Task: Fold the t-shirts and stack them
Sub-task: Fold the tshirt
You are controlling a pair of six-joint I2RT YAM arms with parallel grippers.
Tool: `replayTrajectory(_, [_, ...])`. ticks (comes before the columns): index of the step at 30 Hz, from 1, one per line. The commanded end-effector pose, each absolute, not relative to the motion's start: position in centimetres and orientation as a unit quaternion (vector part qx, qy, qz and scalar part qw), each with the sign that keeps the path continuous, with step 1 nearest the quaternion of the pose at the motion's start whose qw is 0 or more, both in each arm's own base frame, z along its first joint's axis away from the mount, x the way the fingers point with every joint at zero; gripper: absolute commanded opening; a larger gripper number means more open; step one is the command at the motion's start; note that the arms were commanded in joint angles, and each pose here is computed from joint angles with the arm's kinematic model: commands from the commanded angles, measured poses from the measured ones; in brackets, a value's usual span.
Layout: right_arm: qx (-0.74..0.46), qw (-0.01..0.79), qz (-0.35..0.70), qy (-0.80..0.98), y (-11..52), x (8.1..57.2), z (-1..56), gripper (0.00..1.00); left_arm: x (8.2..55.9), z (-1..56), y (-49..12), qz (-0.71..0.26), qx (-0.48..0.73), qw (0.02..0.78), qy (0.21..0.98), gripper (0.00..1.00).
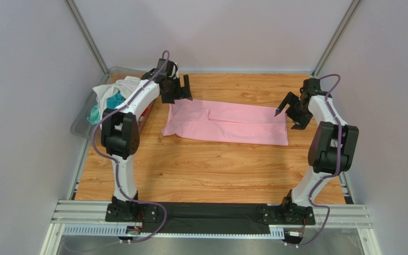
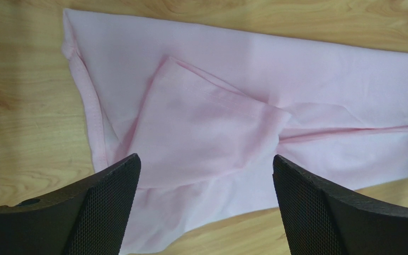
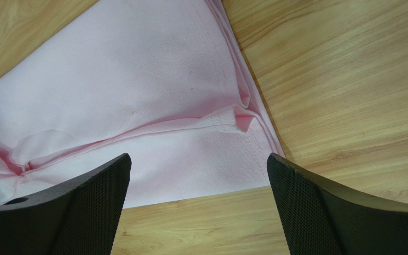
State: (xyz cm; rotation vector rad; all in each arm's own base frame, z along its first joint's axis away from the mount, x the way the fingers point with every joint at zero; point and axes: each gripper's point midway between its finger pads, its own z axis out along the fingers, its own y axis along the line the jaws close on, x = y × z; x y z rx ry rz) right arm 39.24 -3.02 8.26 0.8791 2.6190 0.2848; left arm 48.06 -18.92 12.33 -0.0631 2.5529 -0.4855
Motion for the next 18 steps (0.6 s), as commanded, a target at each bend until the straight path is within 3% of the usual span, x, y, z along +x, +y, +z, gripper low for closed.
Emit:
replayTrajectory(1, [0.274, 0.224, 0.108, 0.929, -2.2, 39.4, 11.4, 1.00, 45.2, 15.8, -20.4, -0.230, -0.013, 0.285, 0.930, 1.00])
replayTrajectory(8, [0.192, 0.226, 0.106, 0.949, 1.4, 41.9, 10.8, 1.00, 40.0, 11.9, -22.2, -0.245, -0.023, 0.230, 0.941, 1.00])
replayTrajectory(16, [0.136, 0.230, 0.112, 0.957, 3.6, 47.4, 9.7, 1.00, 38.5, 6.8, -20.8, -0.205, -0.045, 0.184, 0.960, 1.00])
replayTrajectory(18, [0.137, 0.197, 0.098, 0.966, 3.2, 47.8, 7.2, 1.00, 38.3, 5.5, -20.4, -0.192, -0.050, 0.172, 0.965, 1.00])
